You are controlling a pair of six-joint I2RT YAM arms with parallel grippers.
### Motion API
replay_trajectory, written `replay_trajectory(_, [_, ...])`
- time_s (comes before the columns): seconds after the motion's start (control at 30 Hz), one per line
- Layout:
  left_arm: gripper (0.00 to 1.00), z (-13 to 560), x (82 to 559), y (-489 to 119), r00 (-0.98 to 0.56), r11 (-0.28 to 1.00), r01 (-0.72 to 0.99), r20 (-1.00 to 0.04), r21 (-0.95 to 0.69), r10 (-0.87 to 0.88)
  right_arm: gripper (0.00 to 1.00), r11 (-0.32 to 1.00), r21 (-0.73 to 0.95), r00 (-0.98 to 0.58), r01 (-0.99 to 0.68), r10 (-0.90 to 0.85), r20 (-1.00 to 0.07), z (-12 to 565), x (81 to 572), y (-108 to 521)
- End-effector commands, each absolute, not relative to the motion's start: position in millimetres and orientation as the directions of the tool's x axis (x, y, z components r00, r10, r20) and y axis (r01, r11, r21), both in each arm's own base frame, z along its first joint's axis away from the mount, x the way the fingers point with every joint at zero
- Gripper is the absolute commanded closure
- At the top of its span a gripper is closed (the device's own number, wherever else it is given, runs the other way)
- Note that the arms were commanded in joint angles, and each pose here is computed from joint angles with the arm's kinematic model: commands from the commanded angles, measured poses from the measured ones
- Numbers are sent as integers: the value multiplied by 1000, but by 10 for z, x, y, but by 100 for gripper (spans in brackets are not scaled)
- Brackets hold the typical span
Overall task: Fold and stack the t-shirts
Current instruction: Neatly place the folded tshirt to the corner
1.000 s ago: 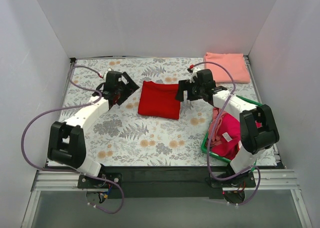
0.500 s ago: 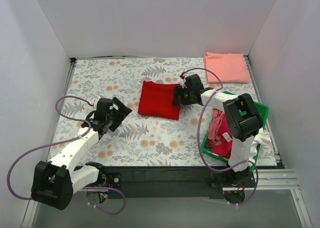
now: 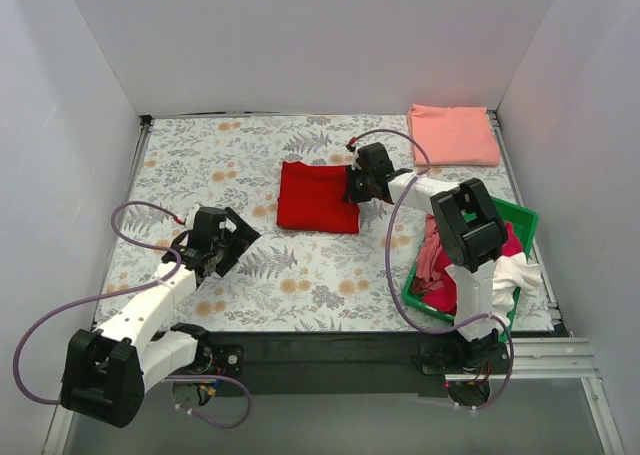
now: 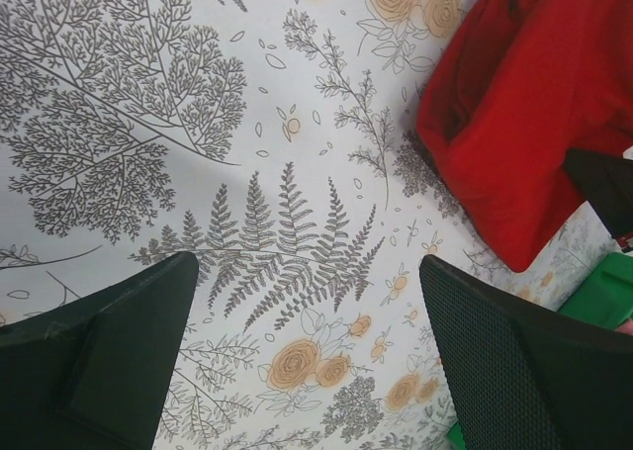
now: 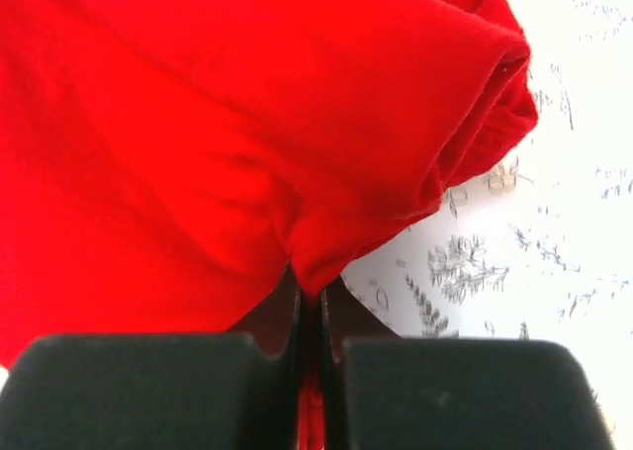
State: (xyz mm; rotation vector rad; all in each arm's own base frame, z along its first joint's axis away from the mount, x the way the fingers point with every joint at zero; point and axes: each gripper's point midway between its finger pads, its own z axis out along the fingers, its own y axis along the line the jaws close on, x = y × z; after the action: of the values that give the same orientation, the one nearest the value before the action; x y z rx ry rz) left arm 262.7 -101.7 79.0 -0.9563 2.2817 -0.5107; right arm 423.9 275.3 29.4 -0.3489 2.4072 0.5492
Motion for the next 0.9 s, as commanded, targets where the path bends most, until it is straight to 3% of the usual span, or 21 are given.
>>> replay_trajectory(0.0, [5, 779, 2586, -899, -534, 680, -527, -424, -510, -732, 99, 877, 214, -715, -430, -187, -674, 322, 4391, 2763])
replay_trajectory(0.2, [5, 813, 2634, -850, -515, 682, -536, -448, -497, -731, 99, 912, -85, -616, -402, -338, -712, 657, 4703, 2360])
replay_trajectory(0.47, [5, 875, 2666, -767, -477, 681, -540, -486, -495, -732, 99, 806, -469, -470, -362, -592, -655, 1214, 5034, 1853])
replay_trajectory(0.87, [4, 807, 2639, -619, -452, 674, -602, -512, -428, -730, 99, 728, -666, -444, -166, -658, -609, 1915, 5646, 1122])
